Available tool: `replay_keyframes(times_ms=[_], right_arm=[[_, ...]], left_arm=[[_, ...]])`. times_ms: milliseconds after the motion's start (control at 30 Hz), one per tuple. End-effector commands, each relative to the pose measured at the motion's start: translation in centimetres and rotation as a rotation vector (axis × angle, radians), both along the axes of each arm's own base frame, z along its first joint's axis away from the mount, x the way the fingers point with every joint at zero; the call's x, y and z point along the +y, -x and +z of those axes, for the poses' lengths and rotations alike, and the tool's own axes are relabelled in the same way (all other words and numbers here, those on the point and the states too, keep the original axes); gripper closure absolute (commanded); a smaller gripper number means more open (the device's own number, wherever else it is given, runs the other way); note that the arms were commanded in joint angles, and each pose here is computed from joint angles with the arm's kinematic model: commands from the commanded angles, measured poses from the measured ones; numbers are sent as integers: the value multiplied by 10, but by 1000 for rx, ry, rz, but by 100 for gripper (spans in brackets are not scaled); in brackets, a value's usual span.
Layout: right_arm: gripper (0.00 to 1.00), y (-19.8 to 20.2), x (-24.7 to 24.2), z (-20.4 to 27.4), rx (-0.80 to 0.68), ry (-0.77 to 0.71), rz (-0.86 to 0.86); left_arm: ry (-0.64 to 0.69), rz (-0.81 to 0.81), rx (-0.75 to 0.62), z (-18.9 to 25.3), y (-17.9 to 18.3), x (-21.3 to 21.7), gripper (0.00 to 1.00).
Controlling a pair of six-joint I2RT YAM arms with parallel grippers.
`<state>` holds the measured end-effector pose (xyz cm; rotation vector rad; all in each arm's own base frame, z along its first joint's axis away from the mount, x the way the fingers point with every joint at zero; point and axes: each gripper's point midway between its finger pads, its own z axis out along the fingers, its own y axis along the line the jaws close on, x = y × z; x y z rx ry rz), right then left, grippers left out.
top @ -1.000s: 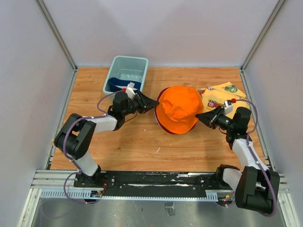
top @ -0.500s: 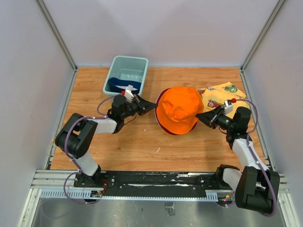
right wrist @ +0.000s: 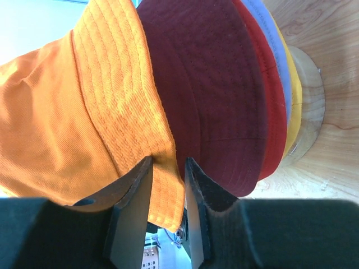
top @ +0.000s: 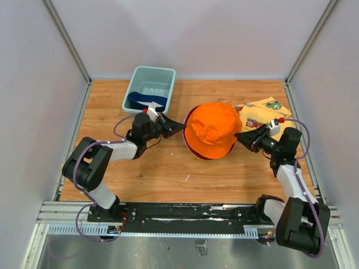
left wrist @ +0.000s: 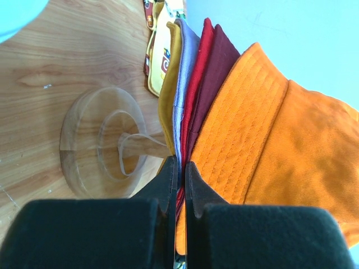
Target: Stack the hats
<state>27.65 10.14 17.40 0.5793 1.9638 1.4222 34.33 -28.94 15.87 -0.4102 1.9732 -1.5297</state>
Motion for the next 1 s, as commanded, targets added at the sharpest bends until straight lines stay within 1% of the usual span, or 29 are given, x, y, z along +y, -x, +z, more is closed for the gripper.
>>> replay_keyframes(times_ms=[0,67,133,267,567,967], right_arm=[[71,-9,-6,16,-56,-9,-27],[75,-11,-6,17,-60,-26,-30],[82,-12,-6,17,-64,-35,-30],[99,-12,-6,12,-48,-35,-25],[99,-9,-4,-26,103,21,-27],[99,-15,9,-48,165,84,-10]], left_arm=[[-57,14,22,-14,3,6,100],[-57,12,20,-13,2,6,100],[-62,9,21,-13,2,5,99],[-71,10,22,-14,1,5,100],[-105,23,48,-24,2,9,100],[-127,16,64,-32,2,8,99]])
